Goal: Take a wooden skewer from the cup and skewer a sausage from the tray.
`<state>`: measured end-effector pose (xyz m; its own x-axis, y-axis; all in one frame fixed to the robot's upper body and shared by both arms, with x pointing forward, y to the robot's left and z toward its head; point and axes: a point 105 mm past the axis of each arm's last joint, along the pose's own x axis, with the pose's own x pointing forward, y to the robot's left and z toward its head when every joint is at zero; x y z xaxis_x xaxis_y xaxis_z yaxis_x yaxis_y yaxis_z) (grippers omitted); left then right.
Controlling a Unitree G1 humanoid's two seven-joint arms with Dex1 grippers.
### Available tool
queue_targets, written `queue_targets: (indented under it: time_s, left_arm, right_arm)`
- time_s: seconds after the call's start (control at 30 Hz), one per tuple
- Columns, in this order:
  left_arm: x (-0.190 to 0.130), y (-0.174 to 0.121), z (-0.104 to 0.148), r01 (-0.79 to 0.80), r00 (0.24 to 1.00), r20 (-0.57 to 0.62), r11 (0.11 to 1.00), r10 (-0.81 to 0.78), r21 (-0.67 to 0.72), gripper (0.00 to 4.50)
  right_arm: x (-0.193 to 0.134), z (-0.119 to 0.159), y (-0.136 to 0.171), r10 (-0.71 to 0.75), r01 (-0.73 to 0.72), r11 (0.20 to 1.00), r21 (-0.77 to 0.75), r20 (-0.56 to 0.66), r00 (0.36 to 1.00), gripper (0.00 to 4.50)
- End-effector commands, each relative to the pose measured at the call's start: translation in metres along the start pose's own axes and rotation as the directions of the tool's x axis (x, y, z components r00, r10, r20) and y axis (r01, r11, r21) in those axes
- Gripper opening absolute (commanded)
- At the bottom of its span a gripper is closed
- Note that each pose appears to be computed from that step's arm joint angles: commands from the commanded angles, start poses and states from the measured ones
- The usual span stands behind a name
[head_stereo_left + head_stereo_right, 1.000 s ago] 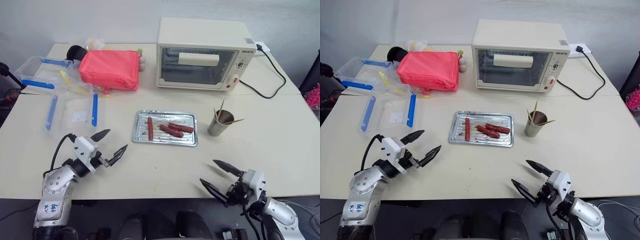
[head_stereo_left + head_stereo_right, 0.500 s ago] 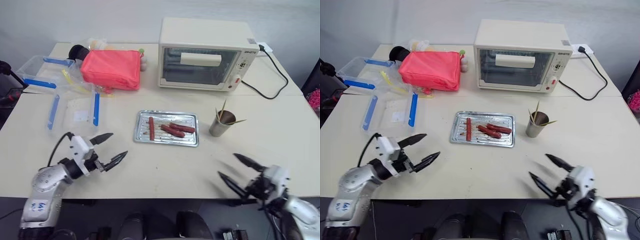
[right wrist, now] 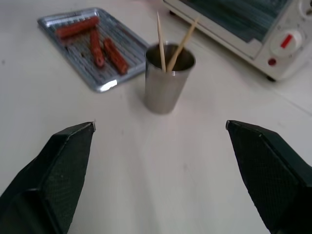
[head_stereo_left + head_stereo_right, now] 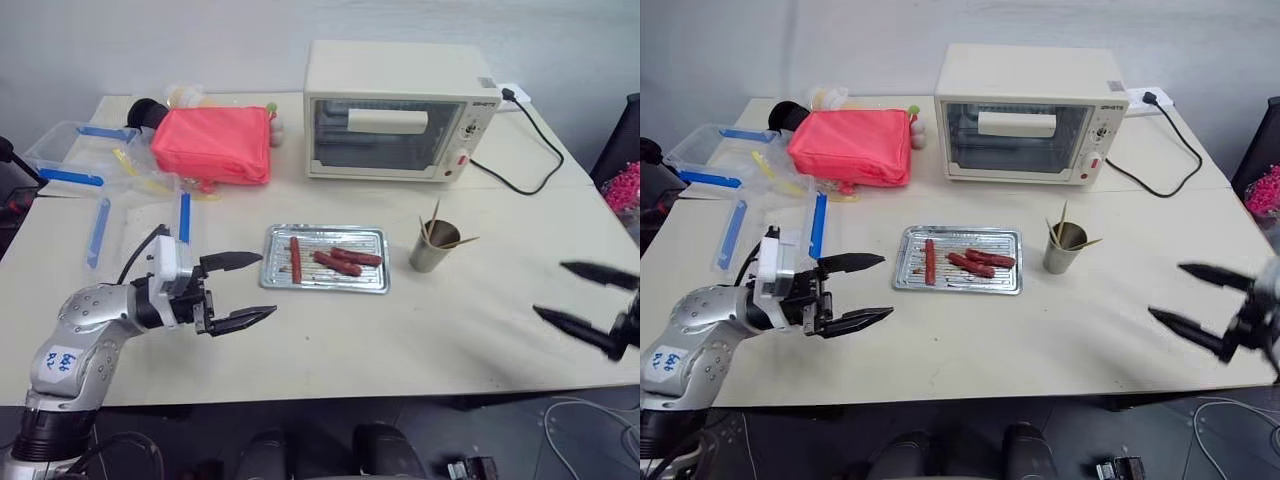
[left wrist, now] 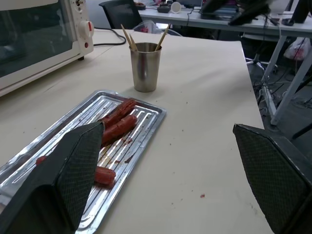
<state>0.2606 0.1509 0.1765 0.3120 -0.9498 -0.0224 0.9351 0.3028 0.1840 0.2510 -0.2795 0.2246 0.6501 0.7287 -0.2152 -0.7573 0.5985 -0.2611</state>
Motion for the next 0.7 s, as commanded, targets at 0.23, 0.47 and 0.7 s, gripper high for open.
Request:
queue_targets:
  time_s: [0.23, 0.47, 0.7]
  left_arm:
    - [0.008, -0.011, -0.001, -0.014, 1.000, 0.015, 0.999, 0.014, 0.039, 4.49]
    - [0.004, -0.014, -0.001, -0.072, 0.997, 0.012, 0.996, 0.071, 0.061, 4.49]
    - [0.003, -0.015, -0.001, -0.091, 0.996, 0.011, 0.994, 0.091, 0.067, 4.49]
  right_arm:
    - [0.062, 0.025, -0.018, 0.170, -0.164, 0.984, 0.063, -0.100, 0.980, 4.50]
    - [0.080, 0.011, -0.026, 0.224, -0.220, 0.974, 0.044, -0.205, 0.953, 4.50]
    - [0.080, 0.001, -0.037, 0.220, -0.216, 0.975, 0.041, -0.221, 0.950, 4.50]
